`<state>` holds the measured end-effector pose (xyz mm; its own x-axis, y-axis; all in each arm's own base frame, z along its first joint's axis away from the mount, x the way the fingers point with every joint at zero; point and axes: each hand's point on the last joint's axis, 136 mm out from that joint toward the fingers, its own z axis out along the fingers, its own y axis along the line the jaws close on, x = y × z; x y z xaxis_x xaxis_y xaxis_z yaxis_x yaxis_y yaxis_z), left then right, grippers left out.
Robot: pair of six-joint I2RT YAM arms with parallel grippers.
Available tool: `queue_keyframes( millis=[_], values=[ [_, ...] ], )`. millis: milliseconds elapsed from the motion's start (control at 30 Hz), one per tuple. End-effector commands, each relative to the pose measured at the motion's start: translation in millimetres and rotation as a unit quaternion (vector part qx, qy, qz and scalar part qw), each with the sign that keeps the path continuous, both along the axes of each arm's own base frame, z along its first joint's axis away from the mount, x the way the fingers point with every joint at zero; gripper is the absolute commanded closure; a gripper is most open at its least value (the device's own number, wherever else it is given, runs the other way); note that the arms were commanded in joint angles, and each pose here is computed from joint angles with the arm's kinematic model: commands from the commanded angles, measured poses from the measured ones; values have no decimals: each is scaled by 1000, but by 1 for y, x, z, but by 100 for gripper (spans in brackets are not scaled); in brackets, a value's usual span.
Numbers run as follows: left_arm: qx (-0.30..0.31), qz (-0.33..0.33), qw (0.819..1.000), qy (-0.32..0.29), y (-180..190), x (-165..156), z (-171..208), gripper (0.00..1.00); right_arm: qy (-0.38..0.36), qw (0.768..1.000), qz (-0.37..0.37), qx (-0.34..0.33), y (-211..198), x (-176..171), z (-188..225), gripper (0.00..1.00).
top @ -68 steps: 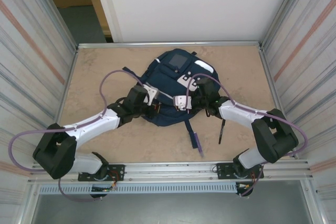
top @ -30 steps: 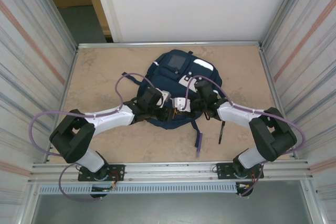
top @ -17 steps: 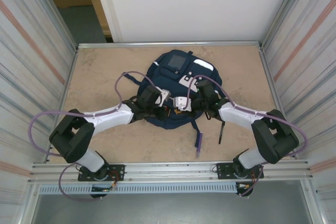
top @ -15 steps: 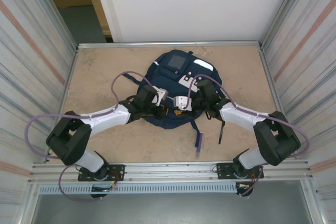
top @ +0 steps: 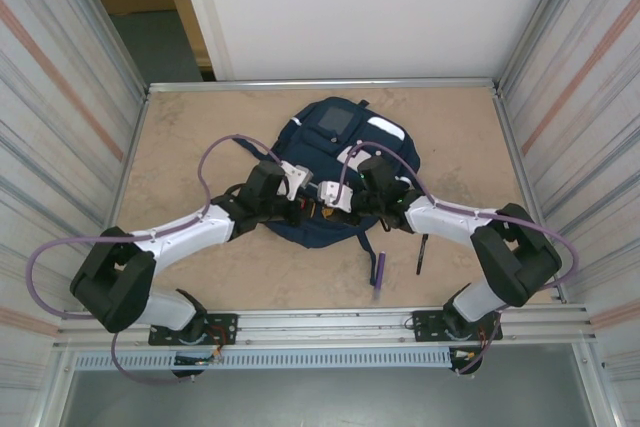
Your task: Pack books, pencil case, and school supplies into a backpack
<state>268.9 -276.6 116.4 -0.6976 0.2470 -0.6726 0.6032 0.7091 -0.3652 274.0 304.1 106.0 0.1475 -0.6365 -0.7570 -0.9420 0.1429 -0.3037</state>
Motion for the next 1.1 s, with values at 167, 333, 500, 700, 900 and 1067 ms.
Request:
queue_keyframes(
  millis=[167, 333, 500, 700, 900, 1067],
  values=[
    [45, 156, 987, 3, 84, 49, -17, 100, -55, 990, 32, -129, -33, 1, -11, 100],
    [47, 211, 976, -8, 111, 75, -17, 100, -74, 985, 47, -145, -44, 3, -18, 100],
    [2, 137, 990, -17, 68, 58, 2, 100, -48, 999, -2, -24, -39, 11, 23, 73],
    [-4, 56, 994, -95, 4, 14, 44, 100, -37, 999, -31, 18, -14, 0, 34, 61],
    [-41, 10, 993, -111, -31, -5, 66, 100, -37, 996, -68, -42, -30, 12, 6, 62],
    [-8, 53, 992, -116, -9, 6, 49, 100, -54, 996, -42, -59, -28, 12, -1, 97]
  ],
)
